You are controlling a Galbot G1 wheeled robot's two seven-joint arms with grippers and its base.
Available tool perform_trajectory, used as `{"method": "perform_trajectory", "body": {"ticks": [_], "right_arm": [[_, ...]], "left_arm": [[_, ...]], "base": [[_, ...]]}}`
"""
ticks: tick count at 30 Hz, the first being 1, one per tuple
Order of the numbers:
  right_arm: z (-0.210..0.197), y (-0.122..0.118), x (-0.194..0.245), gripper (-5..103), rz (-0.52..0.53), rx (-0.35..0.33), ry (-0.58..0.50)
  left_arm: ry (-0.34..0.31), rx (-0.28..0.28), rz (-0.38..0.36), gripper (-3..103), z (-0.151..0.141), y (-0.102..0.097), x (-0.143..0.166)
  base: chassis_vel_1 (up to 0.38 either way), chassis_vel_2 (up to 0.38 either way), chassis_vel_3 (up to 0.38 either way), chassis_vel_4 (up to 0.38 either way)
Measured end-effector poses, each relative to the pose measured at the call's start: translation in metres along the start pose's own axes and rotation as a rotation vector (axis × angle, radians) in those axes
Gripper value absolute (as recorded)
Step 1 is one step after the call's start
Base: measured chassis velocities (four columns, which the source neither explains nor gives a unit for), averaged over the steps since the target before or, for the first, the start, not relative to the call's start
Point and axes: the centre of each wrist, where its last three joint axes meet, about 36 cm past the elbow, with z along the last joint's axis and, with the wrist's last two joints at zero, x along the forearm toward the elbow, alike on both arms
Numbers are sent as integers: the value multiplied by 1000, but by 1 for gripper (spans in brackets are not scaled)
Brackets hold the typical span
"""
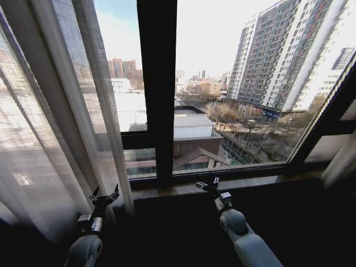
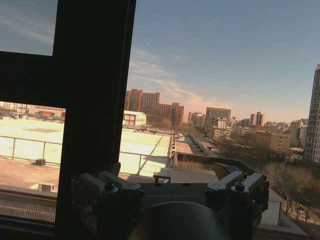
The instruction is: Open the curtains by pulling them apart, changing their state from closed to fully open.
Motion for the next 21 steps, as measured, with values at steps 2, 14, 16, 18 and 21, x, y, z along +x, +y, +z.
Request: {"method": "perform_trajectory", "body": {"ticks": [2,14,16,18,21], "right_arm": [[0,0,0,100,0,0,0],[0,0,0,100,0,0,0],[0,0,0,100,1,0,0],[0,0,0,100,0,0,0],[0,0,0,100,0,0,0]], "left_arm": [[0,0,0,100,0,0,0],[71,-15,-4,100,-52,22,-13],[45,-56,-36,100,-73,45,-21],[41,-75,-46,100,-75,51,-22],[30,-122,-80,100,-70,64,-25]], "base": [[0,0,0,0],[0,0,0,0],[0,0,0,0],[0,0,0,0],[0,0,0,0]]}}
